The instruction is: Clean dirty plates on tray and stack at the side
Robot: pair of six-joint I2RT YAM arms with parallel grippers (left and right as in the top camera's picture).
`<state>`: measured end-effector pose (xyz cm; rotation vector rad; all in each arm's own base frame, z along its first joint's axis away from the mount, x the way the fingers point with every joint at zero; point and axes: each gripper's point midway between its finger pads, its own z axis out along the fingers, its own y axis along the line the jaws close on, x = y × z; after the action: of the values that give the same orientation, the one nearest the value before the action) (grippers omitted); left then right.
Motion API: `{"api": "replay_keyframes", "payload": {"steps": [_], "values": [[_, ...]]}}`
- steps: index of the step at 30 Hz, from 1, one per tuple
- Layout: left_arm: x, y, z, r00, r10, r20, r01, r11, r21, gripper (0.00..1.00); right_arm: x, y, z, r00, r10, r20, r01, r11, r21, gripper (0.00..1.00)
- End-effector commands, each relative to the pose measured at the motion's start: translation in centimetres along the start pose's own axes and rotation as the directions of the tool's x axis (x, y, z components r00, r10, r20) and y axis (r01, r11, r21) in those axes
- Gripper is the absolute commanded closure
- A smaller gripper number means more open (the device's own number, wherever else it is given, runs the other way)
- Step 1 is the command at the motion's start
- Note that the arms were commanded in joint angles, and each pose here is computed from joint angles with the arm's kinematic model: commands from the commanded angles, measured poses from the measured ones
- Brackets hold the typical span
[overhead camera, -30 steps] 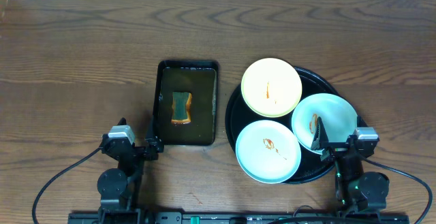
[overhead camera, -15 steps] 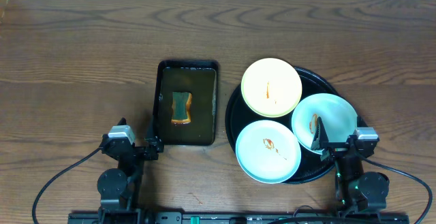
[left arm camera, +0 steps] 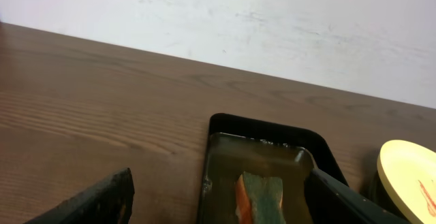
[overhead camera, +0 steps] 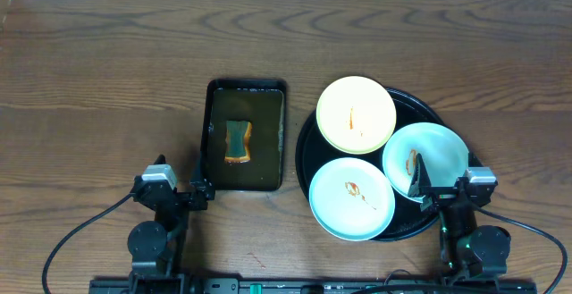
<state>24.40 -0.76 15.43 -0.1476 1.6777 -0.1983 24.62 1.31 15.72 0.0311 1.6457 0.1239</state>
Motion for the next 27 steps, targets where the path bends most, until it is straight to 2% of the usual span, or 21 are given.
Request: {"api": "replay_keyframes", "payload": {"steps": [1,9,14,20,25,27], "values": [[1.4,0.5,0.2,0.999,0.018,-0.030,-0.019,1.000,-0.016,0.19,0.1,-0.3,0.0,1.000,-0.008,-0.002,0.008,1.000,0.012,0.01],[1.8,0.8,0.2,0.999,0.010,-0.049,-0.011,1.000,-0.028,0.20,0.1,-0.4,0.0,1.000,-0.001,-0.002,0.001,1.000,0.019,0.01],[2.6,1.1,0.4,0.993,0.004,-0.121,-0.011,0.999,-0.050,0.20,0.1,-0.5,0.0,1.000,0.003,-0.003,-0.003,1.000,0.019,0.01],[1.2,0.8,1.2,0.979,-0.002,-0.203,-0.012,0.998,-0.067,0.20,0.0,-0.5,0.0,0.999,0.005,-0.045,-0.004,1.000,0.024,0.01],[0.5,0.7,2.1,0.935,-0.018,-0.355,-0.018,0.995,-0.099,0.20,-0.3,-0.4,0.3,0.987,0.011,-0.159,-0.006,0.999,0.034,0.01],[0.6,0.7,2.6,0.878,-0.037,-0.477,-0.026,0.992,-0.125,0.20,-1.3,0.2,0.9,0.970,0.017,-0.241,-0.014,1.000,0.013,0.01]]}}
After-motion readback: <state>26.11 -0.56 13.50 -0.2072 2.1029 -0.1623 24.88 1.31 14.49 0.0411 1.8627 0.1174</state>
